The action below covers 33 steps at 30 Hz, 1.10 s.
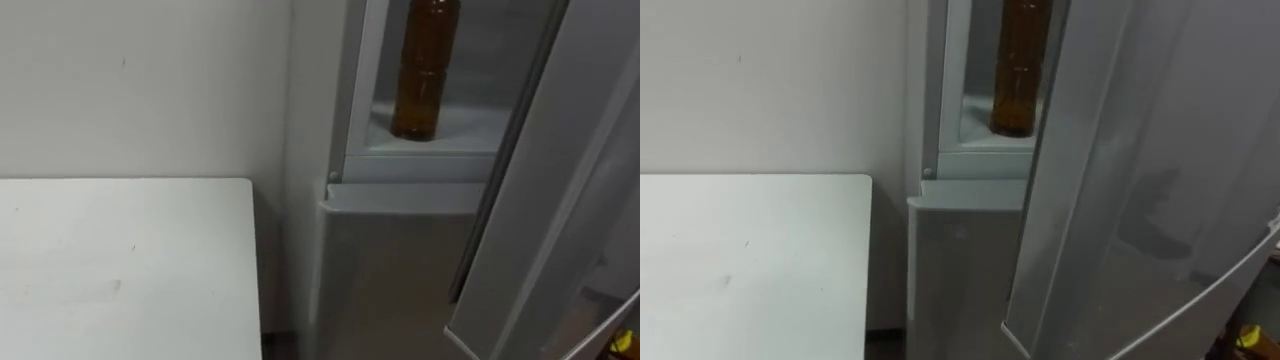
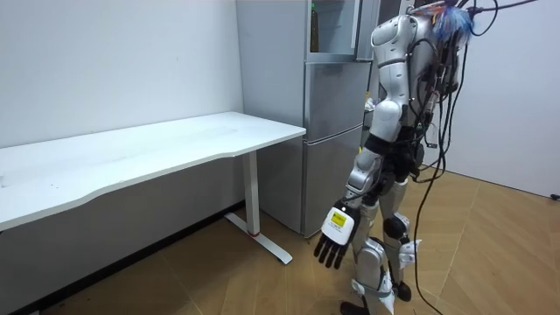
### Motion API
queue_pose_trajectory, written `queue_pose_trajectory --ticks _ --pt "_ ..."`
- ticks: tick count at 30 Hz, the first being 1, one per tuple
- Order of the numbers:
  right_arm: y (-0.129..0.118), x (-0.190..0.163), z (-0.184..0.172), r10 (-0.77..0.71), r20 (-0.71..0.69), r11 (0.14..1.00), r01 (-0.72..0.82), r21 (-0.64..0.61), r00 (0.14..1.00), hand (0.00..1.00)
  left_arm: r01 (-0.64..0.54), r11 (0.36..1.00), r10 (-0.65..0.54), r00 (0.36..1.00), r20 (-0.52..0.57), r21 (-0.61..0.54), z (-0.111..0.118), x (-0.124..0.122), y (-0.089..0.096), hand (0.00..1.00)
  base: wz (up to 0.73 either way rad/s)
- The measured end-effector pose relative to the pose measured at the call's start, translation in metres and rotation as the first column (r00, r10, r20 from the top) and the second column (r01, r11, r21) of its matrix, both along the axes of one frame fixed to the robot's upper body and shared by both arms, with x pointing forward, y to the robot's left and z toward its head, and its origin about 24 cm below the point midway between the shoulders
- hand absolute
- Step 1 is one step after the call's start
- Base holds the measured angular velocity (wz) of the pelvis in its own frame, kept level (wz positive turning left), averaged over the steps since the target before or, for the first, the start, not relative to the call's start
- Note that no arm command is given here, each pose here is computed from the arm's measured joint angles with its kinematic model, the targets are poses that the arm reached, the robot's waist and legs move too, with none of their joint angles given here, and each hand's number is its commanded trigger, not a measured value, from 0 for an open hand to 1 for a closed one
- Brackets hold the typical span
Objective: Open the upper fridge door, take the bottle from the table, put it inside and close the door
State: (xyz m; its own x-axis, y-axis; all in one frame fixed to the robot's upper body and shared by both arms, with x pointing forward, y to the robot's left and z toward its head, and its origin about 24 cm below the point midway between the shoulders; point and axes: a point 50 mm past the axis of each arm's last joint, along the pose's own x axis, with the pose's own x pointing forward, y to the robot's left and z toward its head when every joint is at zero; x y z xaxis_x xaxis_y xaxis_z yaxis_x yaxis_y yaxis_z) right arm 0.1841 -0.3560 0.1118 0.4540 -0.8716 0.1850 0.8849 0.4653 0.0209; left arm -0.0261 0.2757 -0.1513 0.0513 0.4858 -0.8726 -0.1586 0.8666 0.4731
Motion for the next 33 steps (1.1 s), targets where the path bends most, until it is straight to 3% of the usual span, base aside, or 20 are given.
queue_pose_trajectory --ticks 6,9,13,19,27,30,33 --pt "0.019 0.012 0.068 0.046 0.192 0.971 0.001 -0.237 0.98 0.0 -0.005 1.0 0.004 1.0 -0.022 -0.01 -0.002 -0.004 -0.002 0.0 -0.03" --pt "0.031 0.014 0.087 0.096 0.264 0.957 -0.016 -0.29 0.96 0.0 -0.01 1.0 0.009 0.999 -0.041 -0.016 -0.003 -0.009 -0.004 0.0 0.09" --pt "0.034 0.013 0.092 0.1 0.276 0.946 -0.006 -0.324 0.956 0.0 -0.003 1.0 0.002 0.999 -0.042 -0.017 -0.002 -0.011 -0.004 0.0 0.04" --pt "0.047 0.026 0.113 0.175 0.323 0.921 -0.039 -0.388 0.93 0.0 0.063 0.997 -0.063 0.998 -0.005 -0.043 -0.004 0.006 -0.006 0.0 -0.05" --pt "0.082 0.052 0.132 0.413 0.272 0.834 -0.241 -0.496 0.869 0.0 0.105 0.993 -0.105 0.994 0.006 -0.05 -0.004 0.011 -0.007 0.0 0.0" --pt "0.097 0.064 0.133 0.533 0.231 0.782 -0.37 -0.502 0.814 0.0 0.128 0.99 -0.129 0.992 -0.015 -0.059 -0.005 0.009 -0.009 0.0 0.01" --pt "0.1 0.068 0.131 0.562 0.213 0.769 -0.41 -0.49 0.799 0.0 0.169 0.984 -0.172 0.985 -0.034 -0.062 -0.006 0.011 -0.009 0.0 0.11"
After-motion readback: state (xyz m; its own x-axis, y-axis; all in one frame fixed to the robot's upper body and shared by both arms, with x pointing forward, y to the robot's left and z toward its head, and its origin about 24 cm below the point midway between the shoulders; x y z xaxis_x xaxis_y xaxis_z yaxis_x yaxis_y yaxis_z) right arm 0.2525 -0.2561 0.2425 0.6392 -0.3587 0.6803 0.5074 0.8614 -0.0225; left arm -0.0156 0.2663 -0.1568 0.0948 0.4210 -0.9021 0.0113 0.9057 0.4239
